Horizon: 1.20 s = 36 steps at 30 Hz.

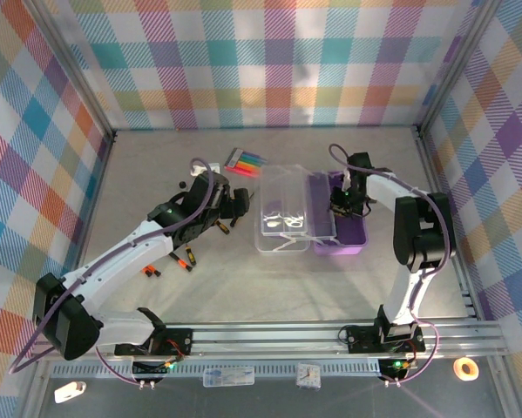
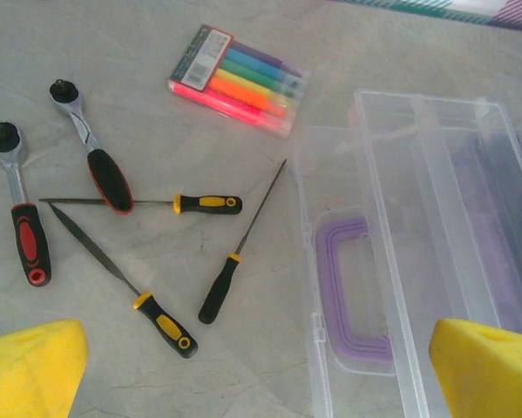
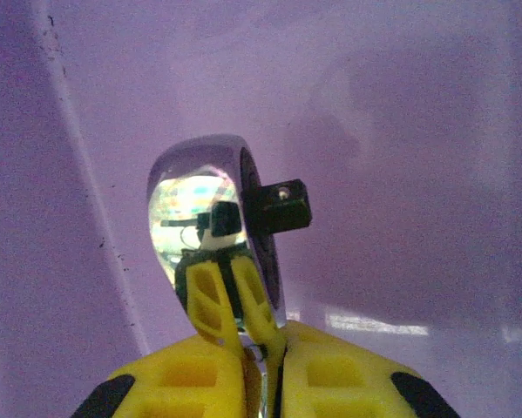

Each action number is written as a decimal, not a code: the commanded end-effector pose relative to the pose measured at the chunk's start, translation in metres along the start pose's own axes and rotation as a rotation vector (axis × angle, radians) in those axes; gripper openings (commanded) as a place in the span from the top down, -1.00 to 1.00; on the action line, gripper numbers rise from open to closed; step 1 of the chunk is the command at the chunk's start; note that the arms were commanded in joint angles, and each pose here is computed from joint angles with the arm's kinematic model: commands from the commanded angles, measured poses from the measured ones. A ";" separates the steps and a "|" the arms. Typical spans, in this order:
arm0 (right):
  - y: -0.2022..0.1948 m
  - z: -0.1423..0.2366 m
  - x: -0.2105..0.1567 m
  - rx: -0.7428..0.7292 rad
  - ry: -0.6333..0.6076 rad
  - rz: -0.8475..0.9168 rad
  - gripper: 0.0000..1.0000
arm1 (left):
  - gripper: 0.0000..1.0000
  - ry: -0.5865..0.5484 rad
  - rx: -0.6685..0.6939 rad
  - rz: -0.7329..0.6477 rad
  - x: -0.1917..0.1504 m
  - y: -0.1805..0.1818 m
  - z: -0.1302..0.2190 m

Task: Pack the tool kit

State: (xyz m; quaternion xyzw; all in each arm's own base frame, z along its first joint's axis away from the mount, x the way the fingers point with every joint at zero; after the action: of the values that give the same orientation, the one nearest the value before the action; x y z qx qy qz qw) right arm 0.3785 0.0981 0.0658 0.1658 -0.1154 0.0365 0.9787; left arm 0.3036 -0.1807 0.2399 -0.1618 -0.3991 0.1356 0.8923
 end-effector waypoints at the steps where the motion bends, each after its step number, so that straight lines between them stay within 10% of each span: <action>1: 0.009 0.002 0.010 0.042 -0.021 0.012 0.62 | -0.99 0.008 0.000 0.013 0.006 -0.003 0.003; 36: 0.025 0.148 0.005 -0.117 -0.351 0.038 0.27 | -0.95 -0.139 0.041 0.001 0.034 0.025 0.053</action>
State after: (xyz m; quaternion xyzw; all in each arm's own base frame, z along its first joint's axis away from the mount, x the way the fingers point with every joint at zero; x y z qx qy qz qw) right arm 0.3592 0.0691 0.2031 0.0953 -0.2793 0.0218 0.9552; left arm 0.2839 -0.1448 0.2883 -0.1602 -0.4491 0.1673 0.8629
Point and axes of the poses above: each hand's point on the last joint's axis, 136 mm out from that joint toward the fingers, its own z axis back along the fingers, its own y axis along the line the jaws close on, x = y × z, the point moved 3 cm from there along z, back along the fingers, and after that the axes turned 14 degrees about z, right-handed, at the moved point
